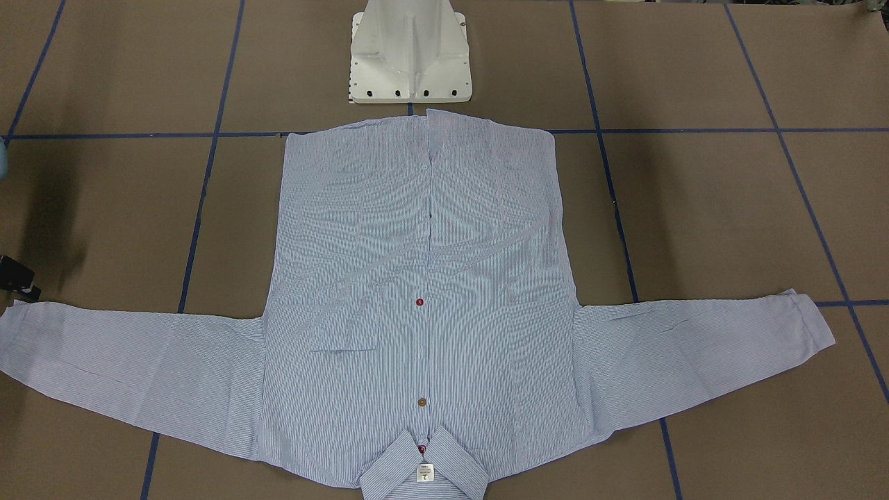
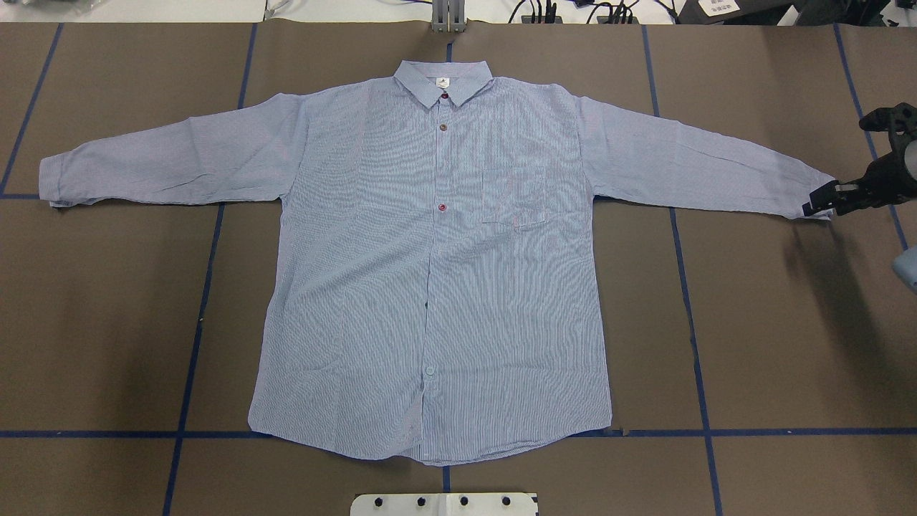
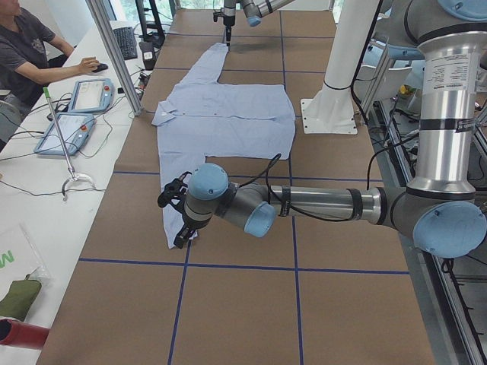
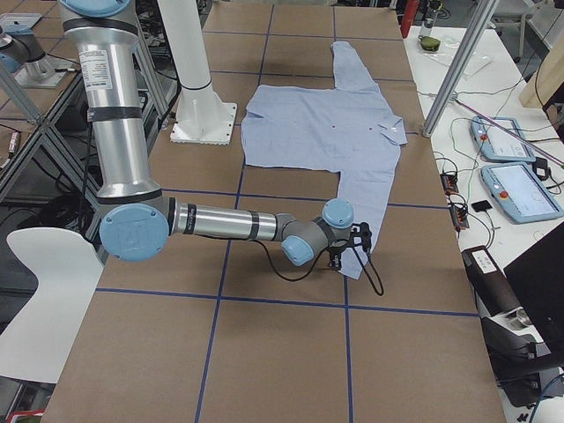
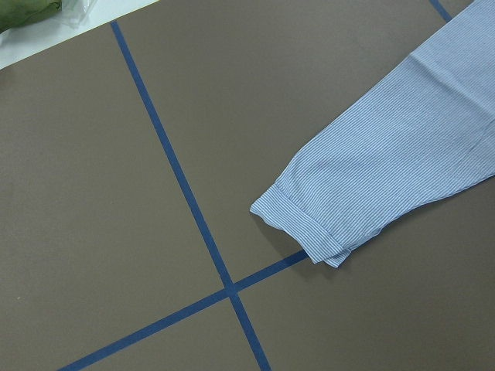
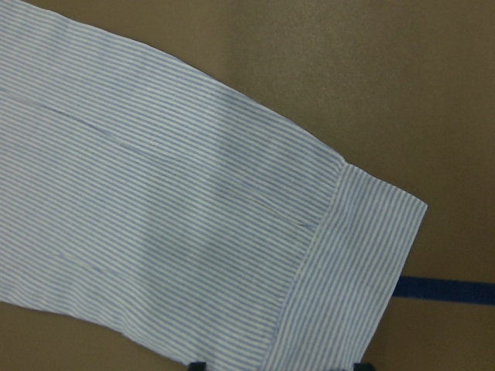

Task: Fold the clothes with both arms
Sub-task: 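Close the right gripper on the sleeve cuff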

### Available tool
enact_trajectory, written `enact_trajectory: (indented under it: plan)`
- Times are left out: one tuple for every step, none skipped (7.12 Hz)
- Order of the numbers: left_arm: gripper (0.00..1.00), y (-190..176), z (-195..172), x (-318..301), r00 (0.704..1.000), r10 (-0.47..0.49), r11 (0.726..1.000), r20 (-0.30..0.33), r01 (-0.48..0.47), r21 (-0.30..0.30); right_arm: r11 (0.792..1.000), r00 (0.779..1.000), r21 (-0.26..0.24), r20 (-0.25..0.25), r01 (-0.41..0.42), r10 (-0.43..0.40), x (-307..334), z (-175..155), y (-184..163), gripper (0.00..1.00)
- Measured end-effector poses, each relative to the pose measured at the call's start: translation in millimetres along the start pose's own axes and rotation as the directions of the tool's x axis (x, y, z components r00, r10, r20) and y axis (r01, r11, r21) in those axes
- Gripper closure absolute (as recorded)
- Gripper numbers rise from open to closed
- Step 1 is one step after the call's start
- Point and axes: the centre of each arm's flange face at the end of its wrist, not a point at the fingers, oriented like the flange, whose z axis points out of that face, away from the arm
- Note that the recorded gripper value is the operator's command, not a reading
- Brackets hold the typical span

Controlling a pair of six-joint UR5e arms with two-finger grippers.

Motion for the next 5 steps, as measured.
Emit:
enact_trajectory:
  plan:
    - [0.0,-1,-1,1,1.0,0.002,1.0,0.0,-0.002,0.002,1.0,1.0,0.004,-0.001,-0.016,0.016,2,-3,-2,0.3]
    - [0.0,-3,-3,3,1.0,0.006,1.0,0.001,-0.006,0.007,0.999,0.999,0.011,-0.004,-0.044,0.044,7,-7,-4,0.3]
    - [0.0,-4,-5,5,1.0,0.01,1.0,0.001,-0.01,0.01,0.997,0.997,0.014,-0.008,-0.072,0.072,13,-8,-5,0.34]
    - [0.0,-5,-6,6,1.0,0.011,1.0,0.001,-0.011,0.012,0.995,0.995,0.013,-0.014,-0.096,0.096,17,-6,-6,0.33]
    - [0.0,-6,-6,6,1.0,0.012,1.0,0.0,-0.012,0.013,0.993,0.993,0.014,-0.019,-0.113,0.114,19,-4,-9,0.33]
